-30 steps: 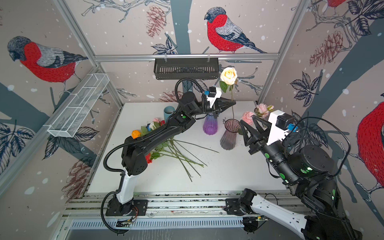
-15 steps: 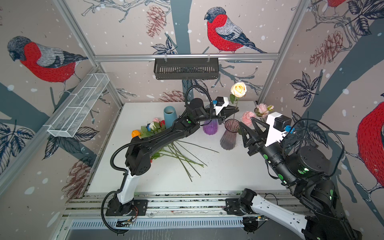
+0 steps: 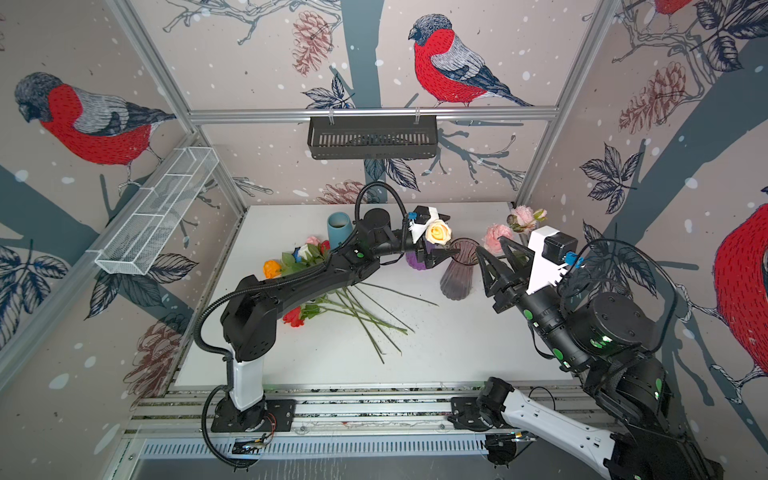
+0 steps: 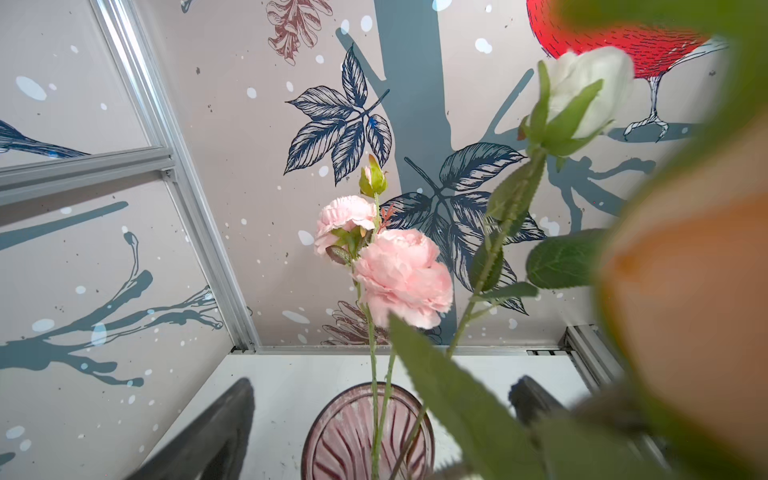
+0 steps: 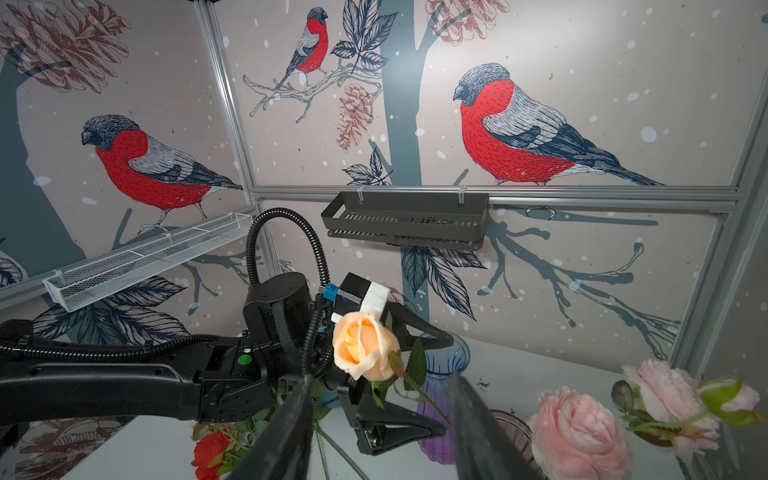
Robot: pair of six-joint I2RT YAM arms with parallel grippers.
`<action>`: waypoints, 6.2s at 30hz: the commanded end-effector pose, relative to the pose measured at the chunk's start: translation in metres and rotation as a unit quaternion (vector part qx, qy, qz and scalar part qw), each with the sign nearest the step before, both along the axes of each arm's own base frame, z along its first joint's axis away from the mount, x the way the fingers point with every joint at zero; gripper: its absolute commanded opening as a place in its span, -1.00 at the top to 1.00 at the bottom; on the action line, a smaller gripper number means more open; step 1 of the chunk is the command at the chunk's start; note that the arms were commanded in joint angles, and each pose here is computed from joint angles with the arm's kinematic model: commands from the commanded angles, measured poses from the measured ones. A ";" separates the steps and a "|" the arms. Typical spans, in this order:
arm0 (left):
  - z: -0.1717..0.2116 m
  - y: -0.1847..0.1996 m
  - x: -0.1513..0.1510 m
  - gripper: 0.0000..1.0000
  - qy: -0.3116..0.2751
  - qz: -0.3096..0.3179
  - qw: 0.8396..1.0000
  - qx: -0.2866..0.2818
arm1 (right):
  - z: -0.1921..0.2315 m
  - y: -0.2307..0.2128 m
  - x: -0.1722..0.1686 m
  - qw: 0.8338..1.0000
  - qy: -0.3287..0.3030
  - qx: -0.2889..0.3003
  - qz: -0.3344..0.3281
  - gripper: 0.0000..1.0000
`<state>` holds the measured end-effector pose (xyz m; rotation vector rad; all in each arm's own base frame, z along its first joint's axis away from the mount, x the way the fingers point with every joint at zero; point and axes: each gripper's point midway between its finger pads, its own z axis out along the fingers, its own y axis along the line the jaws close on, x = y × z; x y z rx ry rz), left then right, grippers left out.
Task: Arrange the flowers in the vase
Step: 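Lower the rose stem into the mauve vase and open the left gripper, then withdraw the left gripper while the right gripper reaches into the flower bunch, then grasp a stem in the bunch with the right gripper, then pull the orange rose up out of the bunch with the right gripper, then grasp the orange rose stem with the left gripper while the right gripper withdraws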
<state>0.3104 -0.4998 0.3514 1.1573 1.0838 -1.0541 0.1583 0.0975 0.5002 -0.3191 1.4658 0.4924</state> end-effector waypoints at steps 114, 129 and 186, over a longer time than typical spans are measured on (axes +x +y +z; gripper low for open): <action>0.064 0.316 -0.023 -0.60 -0.149 0.502 0.849 -0.073 | -0.448 0.300 0.121 0.770 0.466 -0.351 0.260 0.35; 0.064 0.318 -0.022 -0.62 -0.148 0.506 0.846 -0.072 | -0.416 0.299 0.129 0.793 0.433 -0.353 0.243 0.98; 0.100 0.276 -0.107 0.26 -0.049 -0.047 0.981 -0.183 | -0.150 0.242 0.070 0.948 -0.039 -0.172 0.263 1.00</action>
